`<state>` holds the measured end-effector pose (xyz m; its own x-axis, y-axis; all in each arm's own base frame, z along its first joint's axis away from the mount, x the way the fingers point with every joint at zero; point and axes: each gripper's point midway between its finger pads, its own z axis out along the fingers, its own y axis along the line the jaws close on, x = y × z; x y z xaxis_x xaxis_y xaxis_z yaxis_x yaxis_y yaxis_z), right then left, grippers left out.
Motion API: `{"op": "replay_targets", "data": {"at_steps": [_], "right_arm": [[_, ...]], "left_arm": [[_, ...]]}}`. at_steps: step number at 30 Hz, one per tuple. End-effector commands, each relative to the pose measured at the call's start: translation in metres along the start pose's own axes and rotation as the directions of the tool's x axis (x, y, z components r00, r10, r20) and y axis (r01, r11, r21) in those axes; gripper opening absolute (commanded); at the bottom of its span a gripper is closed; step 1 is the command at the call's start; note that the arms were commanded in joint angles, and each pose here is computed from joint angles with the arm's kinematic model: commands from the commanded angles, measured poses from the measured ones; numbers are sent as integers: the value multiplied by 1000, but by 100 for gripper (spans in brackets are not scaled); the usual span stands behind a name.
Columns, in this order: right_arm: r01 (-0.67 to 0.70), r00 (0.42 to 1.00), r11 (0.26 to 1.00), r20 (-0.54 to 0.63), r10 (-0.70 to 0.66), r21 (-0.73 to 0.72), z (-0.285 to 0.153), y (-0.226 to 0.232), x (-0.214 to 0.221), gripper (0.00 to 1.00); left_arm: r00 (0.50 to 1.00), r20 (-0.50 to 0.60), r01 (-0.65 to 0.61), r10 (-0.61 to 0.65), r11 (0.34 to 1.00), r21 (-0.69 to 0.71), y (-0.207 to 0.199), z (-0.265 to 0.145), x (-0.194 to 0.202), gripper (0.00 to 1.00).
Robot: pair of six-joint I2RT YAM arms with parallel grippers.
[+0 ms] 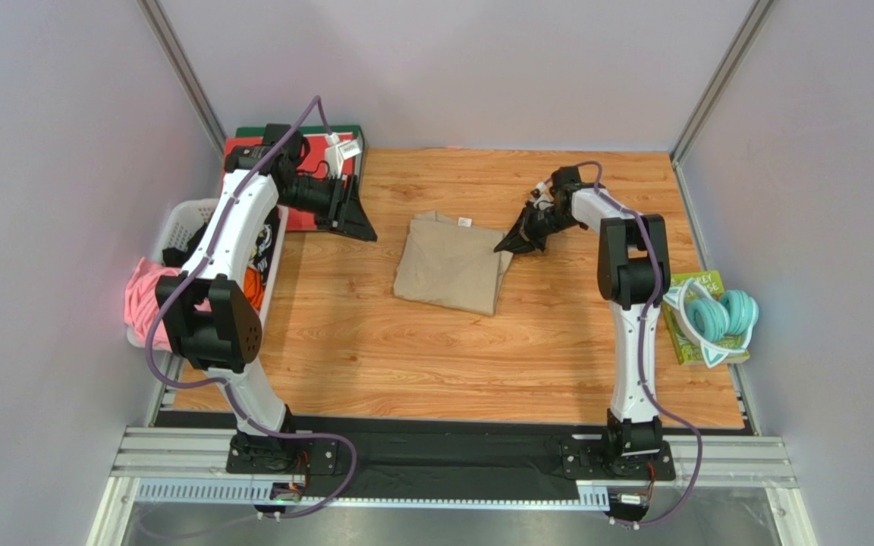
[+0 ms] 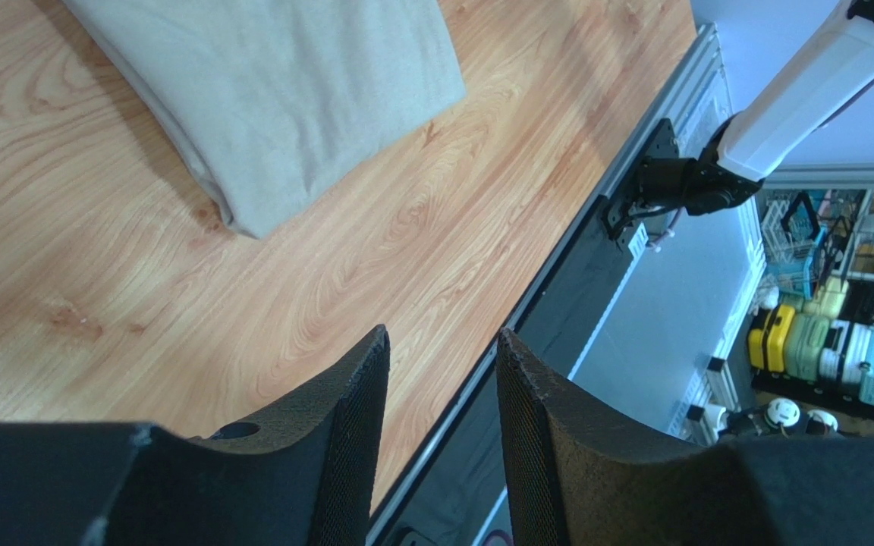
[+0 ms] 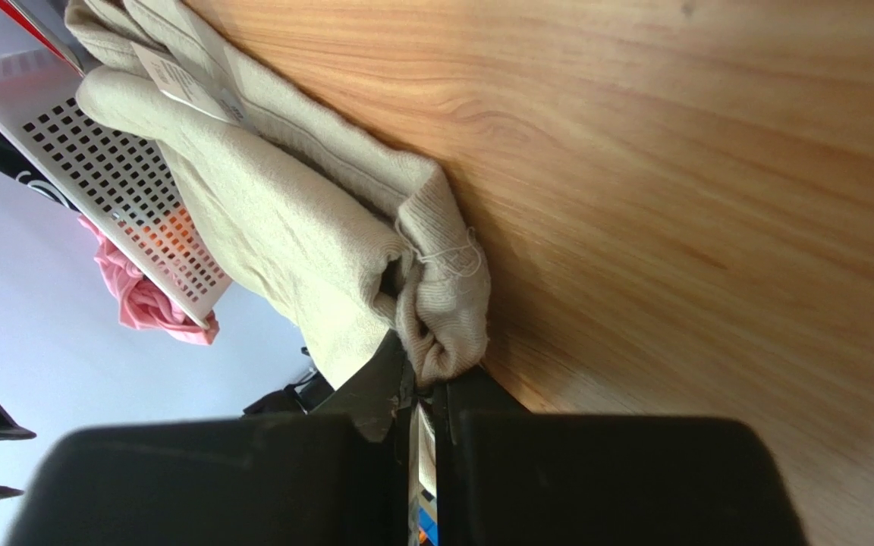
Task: Fold and stack the t-shirts
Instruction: Neatly place the folded tshirt to the corner
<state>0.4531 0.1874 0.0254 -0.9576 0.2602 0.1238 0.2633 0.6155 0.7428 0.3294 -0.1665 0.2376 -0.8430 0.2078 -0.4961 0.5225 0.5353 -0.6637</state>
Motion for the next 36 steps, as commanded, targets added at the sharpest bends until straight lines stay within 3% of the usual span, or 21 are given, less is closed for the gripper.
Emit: {"op": "replay_targets", "data": {"at_steps": [1, 5, 11, 14, 21, 28, 36], "right_arm": [[12, 999, 1000, 35, -13, 8, 7, -1, -15, 0], [-4, 998, 999, 66, 2, 34, 8, -6, -35, 0], [-153, 940, 988, 313, 135, 32, -57, -23, -106, 0], [-243, 884, 969, 420, 206, 37, -93, -43, -127, 0], [-412, 679, 911, 671, 297, 13, -191, -70, -146, 0], [-568, 501, 821, 767, 402, -59, -239, -112, -122, 0], [-662, 363, 743, 824, 434, -100, -266, -142, -102, 0]], "left_arm": [[997, 23, -76, 76, 997, 11, -14, -8, -4, 47], [997, 21, -79, 79, 997, 3, -14, -9, -4, 47], [995, 11, -95, 95, 995, -20, -13, -13, -1, 47], [995, 8, -100, 101, 995, -30, -11, -13, 2, 47], [996, 6, -93, 93, 995, -21, -10, -12, 3, 47], [995, 8, -101, 101, 995, -21, -11, -16, 5, 47], [995, 13, -101, 101, 995, -18, -13, -19, 7, 47]]}}
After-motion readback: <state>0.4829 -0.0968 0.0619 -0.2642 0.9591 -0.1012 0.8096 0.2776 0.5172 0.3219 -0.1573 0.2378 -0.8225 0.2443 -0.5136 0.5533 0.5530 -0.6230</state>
